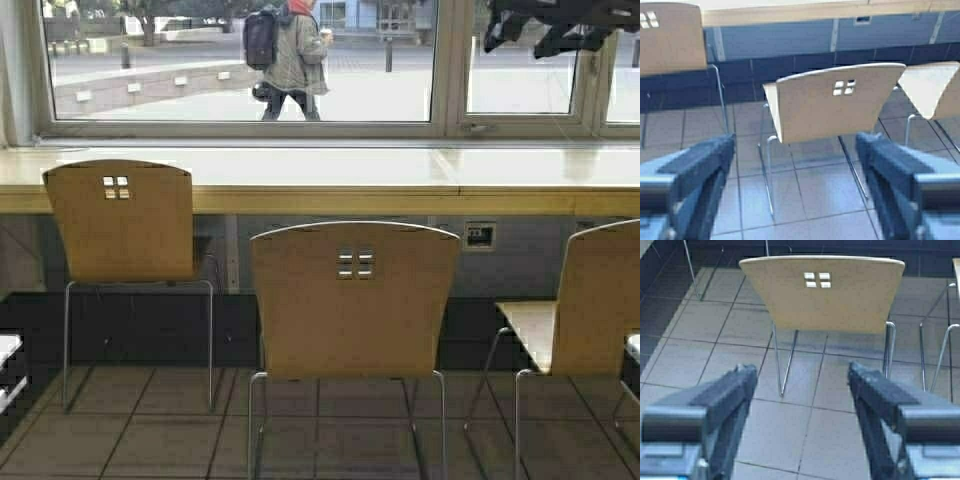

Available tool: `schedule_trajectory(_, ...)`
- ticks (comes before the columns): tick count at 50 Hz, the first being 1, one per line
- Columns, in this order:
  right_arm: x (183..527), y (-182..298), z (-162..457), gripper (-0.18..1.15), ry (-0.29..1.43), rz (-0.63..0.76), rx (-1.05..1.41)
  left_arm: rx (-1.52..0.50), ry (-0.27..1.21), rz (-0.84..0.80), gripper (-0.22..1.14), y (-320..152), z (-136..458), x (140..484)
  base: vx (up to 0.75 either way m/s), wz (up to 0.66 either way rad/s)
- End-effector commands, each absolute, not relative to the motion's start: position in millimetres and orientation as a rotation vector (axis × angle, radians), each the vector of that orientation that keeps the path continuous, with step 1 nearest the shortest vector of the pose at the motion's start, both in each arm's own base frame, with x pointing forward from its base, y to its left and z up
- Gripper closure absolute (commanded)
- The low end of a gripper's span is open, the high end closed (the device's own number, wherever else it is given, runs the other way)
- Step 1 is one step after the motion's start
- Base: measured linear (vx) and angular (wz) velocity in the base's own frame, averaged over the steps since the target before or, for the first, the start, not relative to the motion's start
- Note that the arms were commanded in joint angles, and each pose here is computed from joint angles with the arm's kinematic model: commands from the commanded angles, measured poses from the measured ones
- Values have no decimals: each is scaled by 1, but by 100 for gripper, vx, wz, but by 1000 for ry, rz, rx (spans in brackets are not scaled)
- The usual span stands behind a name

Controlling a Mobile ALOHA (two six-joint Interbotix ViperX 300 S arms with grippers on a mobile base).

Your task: Push the chairs under the table

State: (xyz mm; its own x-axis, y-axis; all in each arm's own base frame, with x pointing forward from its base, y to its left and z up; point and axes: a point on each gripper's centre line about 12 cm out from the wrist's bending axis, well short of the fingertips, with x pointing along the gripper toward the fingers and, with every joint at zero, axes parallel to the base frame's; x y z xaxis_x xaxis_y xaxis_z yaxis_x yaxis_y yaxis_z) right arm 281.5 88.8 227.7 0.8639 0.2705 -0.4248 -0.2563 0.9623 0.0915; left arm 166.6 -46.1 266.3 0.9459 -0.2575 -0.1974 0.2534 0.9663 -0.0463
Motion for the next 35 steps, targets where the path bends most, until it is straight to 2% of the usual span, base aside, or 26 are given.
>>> schedule_trajectory(1,287,91,233,6,463,266,70,-99,225,-255,-10,-49,269,173,16,-4)
schedule_trajectory(10,290,92,217,6,565,218,213,-267,288,-235,-10,-54,264,189,19,-1)
schedule_trajectory(17,291,94,204,6,650,168,365,-501,334,-200,-10,-59,261,203,24,7)
schedule_trajectory(26,295,96,172,6,771,22,668,-802,378,-123,-10,-61,248,219,25,6)
schedule_trajectory(35,313,103,142,6,858,-82,800,-1037,446,5,-10,-60,223,233,22,-4)
